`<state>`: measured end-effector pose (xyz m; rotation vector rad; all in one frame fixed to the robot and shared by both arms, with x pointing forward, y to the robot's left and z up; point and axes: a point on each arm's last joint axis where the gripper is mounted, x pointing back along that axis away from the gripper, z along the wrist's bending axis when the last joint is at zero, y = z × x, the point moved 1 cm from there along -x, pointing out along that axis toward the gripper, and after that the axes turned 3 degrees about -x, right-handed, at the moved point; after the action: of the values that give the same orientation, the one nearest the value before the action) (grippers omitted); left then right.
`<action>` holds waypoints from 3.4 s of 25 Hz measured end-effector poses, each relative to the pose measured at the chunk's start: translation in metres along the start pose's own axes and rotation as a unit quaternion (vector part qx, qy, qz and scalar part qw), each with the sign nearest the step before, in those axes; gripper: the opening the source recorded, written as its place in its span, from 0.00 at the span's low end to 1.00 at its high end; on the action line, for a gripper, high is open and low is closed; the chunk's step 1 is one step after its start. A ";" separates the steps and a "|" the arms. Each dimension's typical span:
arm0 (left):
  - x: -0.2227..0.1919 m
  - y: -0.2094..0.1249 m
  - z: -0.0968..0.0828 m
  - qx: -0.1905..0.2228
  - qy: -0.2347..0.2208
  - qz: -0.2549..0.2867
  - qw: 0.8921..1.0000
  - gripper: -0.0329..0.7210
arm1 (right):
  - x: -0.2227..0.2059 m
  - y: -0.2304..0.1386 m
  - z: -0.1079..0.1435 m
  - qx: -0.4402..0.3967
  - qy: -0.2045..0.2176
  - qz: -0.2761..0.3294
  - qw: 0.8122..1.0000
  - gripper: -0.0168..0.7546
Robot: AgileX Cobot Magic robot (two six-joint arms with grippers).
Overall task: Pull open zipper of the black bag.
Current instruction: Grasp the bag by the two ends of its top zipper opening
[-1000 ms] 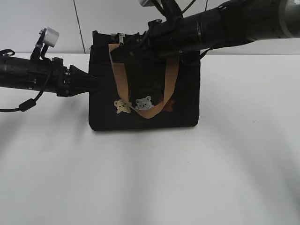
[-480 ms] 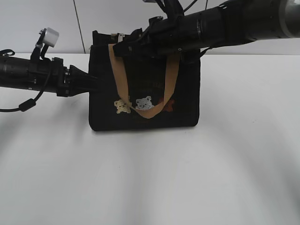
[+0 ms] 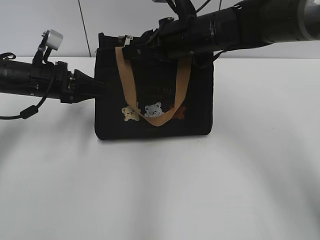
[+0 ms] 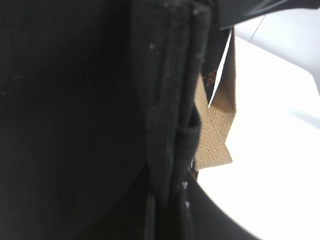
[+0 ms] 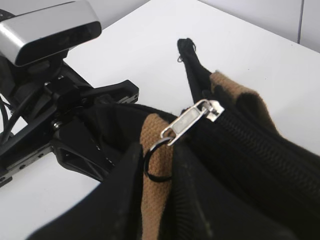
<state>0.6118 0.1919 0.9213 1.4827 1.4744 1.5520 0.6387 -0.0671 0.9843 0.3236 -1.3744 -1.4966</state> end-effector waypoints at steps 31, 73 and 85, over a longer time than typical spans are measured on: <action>0.000 -0.001 0.001 0.001 0.001 0.002 1.000 0.08 | 0.003 -0.001 -0.003 -0.014 -0.025 0.016 0.999 0.05; -0.002 0.000 -0.003 -0.001 -0.012 0.001 1.000 0.08 | 0.106 0.028 -0.043 -0.032 -0.145 0.077 0.986 0.00; -0.002 -0.001 -0.003 -0.002 -0.010 0.004 1.000 0.08 | 0.142 0.028 -0.058 -0.036 -0.177 0.102 0.978 0.00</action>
<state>0.6098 0.1891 0.9204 1.4987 1.4567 1.5396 0.6353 -0.2083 1.0501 -0.1368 -1.5727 -1.4721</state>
